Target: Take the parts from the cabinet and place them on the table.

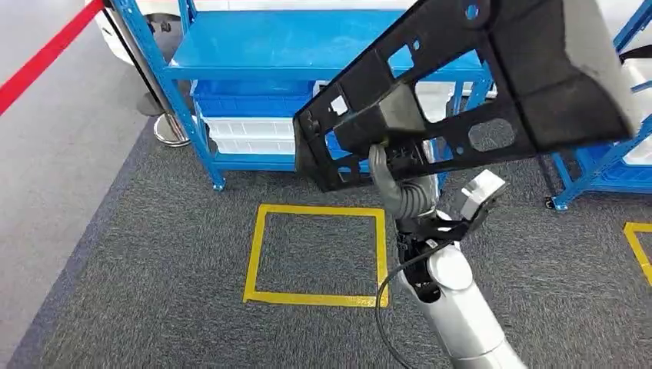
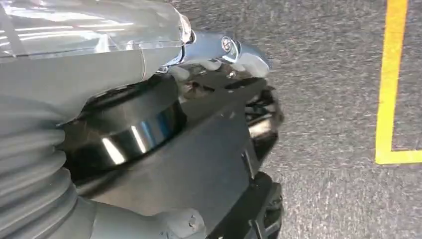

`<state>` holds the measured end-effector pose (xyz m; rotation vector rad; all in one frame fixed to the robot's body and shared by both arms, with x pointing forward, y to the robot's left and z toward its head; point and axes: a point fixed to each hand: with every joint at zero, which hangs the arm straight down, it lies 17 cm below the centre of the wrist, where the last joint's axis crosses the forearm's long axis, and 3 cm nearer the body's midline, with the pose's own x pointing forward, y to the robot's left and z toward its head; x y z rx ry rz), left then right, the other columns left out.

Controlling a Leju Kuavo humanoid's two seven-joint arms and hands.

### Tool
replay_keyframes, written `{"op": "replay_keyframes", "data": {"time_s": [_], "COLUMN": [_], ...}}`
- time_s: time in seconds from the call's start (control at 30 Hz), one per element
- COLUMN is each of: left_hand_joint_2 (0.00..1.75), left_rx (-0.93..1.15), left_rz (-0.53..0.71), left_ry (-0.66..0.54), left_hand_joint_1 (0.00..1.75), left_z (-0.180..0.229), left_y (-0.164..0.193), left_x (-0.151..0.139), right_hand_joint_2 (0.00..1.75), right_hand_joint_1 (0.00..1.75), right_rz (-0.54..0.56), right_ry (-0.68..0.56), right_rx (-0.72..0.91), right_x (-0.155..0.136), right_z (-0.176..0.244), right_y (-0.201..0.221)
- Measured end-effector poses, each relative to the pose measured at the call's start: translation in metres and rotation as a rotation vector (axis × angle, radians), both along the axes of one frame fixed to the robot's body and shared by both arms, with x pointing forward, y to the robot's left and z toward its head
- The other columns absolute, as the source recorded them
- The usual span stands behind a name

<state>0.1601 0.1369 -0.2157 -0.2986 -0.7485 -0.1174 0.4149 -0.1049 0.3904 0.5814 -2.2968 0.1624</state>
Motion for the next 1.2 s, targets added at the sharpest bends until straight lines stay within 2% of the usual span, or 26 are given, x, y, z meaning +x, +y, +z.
{"op": "replay_keyframes", "data": {"time_s": [0.53,0.8,1.2], "left_hand_joint_2": [1.75,1.75,1.75], "left_rx": [0.006,0.034,0.033], "left_rz": [-0.004,0.030,0.046], "left_ry": [-0.004,-0.005,-0.002], "left_hand_joint_1": [0.00,0.00,0.00], "left_z": [0.000,0.000,0.000], "left_y": [0.002,-0.011,-0.009], "left_x": [0.000,-0.002,-0.002], "right_hand_joint_2": [1.75,1.75,1.75], "right_hand_joint_1": [1.75,1.75,1.75], "right_rz": [-0.080,-0.159,-0.195], "right_ry": [-0.018,-0.040,-0.052], "right_rx": [0.011,0.066,0.108], "right_x": [-0.001,-0.021,-0.036], "right_z": [-0.006,-0.019,-0.022], "right_y": [-0.008,-0.036,-0.052]}}
